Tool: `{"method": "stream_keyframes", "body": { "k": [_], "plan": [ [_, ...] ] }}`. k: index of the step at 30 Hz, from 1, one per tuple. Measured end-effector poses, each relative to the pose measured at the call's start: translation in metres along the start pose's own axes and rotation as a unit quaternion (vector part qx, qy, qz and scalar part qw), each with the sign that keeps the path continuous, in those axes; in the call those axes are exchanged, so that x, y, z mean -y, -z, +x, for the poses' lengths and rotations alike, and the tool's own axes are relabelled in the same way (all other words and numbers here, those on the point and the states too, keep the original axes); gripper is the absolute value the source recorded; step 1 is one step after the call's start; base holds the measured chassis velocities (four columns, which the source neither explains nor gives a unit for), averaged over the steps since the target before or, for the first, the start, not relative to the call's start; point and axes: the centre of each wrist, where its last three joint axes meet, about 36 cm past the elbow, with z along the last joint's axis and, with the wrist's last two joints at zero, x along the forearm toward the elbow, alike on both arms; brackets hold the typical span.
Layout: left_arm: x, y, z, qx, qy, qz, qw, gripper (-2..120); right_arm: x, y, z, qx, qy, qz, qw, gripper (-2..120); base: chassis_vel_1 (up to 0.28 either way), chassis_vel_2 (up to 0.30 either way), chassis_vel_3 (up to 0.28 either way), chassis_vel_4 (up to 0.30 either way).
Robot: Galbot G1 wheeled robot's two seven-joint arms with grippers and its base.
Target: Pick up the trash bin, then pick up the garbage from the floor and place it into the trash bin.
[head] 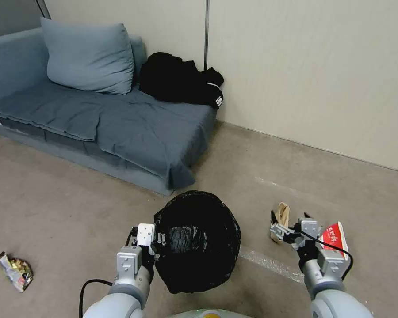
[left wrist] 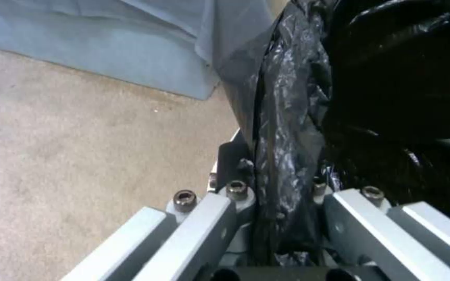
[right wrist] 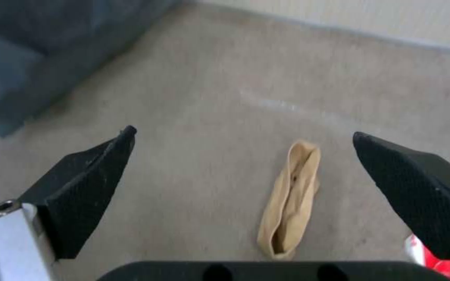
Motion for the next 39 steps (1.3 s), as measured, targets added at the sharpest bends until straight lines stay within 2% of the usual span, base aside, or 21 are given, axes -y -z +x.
{"method": "stream_keyframes", "body": {
  "k": [9,22,30,35,37,39],
  "plan": [
    [0.0,-0.004,0.001,-0.008,0.001,0.001,1.0,1,0.015,-0.047,-0.07,-0.052,-0.015,0.001,0.999,100,0.0,0.0,0.0,0.0],
    [0.002,-0.005,0.002,-0.01,-0.001,0.001,0.9999,1,0.027,-0.097,-0.118,-0.095,-0.024,-0.022,0.995,100,0.0,0.0,0.0,0.0],
    [0.004,-0.006,0.003,-0.01,-0.004,0.0,0.9999,1,0.033,-0.113,-0.139,-0.099,-0.025,-0.028,0.994,91,0.0,0.0,0.0,0.0],
    [0.006,-0.007,0.004,-0.011,-0.006,-0.001,0.9999,1,0.036,-0.12,-0.147,-0.096,-0.024,-0.027,0.995,80,0.0,0.0,0.0,0.0],
    [0.006,-0.008,0.004,-0.012,-0.005,-0.002,0.9999,1,0.039,-0.121,-0.149,-0.093,-0.025,-0.026,0.995,69,0.0,0.0,0.0,0.0],
    [0.006,-0.008,0.004,-0.012,-0.005,-0.003,0.9999,1,0.04,-0.121,-0.15,-0.092,-0.026,-0.026,0.995,66,0.0,0.0,0.0,0.0]
  ]
}}
